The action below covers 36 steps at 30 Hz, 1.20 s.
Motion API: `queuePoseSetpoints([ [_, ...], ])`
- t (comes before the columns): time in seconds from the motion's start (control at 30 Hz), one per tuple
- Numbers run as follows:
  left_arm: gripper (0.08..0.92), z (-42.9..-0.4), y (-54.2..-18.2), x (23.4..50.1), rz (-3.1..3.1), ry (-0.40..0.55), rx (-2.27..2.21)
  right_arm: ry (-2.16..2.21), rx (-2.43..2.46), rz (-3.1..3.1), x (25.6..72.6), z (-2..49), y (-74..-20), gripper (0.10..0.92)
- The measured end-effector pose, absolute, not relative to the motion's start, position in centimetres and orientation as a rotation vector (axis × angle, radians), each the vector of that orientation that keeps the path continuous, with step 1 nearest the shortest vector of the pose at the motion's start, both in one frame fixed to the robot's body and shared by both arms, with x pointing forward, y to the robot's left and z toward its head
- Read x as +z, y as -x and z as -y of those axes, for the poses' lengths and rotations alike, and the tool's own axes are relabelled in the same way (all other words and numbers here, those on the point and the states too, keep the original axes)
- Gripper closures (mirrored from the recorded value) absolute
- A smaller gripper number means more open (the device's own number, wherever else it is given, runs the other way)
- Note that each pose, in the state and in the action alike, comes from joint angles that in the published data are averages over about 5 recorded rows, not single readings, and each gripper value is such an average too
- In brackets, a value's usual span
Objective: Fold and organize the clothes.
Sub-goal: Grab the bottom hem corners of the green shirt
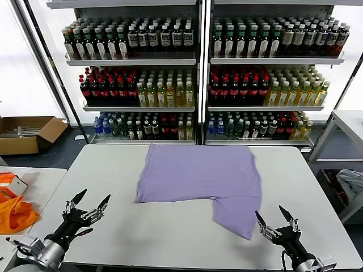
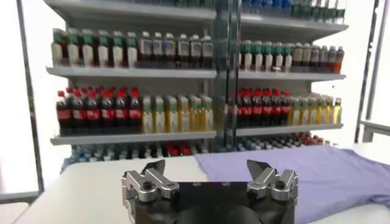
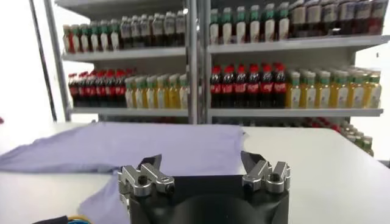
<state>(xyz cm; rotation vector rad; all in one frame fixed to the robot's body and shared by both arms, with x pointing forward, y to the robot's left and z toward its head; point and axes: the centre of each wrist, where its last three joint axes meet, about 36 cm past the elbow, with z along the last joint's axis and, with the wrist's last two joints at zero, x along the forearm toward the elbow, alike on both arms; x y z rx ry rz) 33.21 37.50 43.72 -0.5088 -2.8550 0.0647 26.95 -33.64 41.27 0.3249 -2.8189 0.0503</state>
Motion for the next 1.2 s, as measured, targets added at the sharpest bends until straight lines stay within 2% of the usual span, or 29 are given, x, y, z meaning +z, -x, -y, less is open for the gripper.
queuePoseSetpoints([
  [0.4,0.177,-35.9,-37.8,43.9,2.692,0.591,0.076,-0.315,0.107,2.644,44.0,31.9,-27.8,0.200],
  [1.03,0.177,-32.9,-42.9,41.4,2.555,0.582,0.057,-0.290,0.102,2.514,42.6,29.4,-28.2,0.200],
  [1.13,0.178,-32.3,-43.5,40.9,2.538,0.587,0.056,-0.288,0.100,2.504,42.3,29.1,-28.2,0.221],
  [1.2,0.187,-31.9,-43.7,40.5,2.524,0.590,0.054,-0.285,0.097,2.500,42.1,28.9,-28.3,0.264],
])
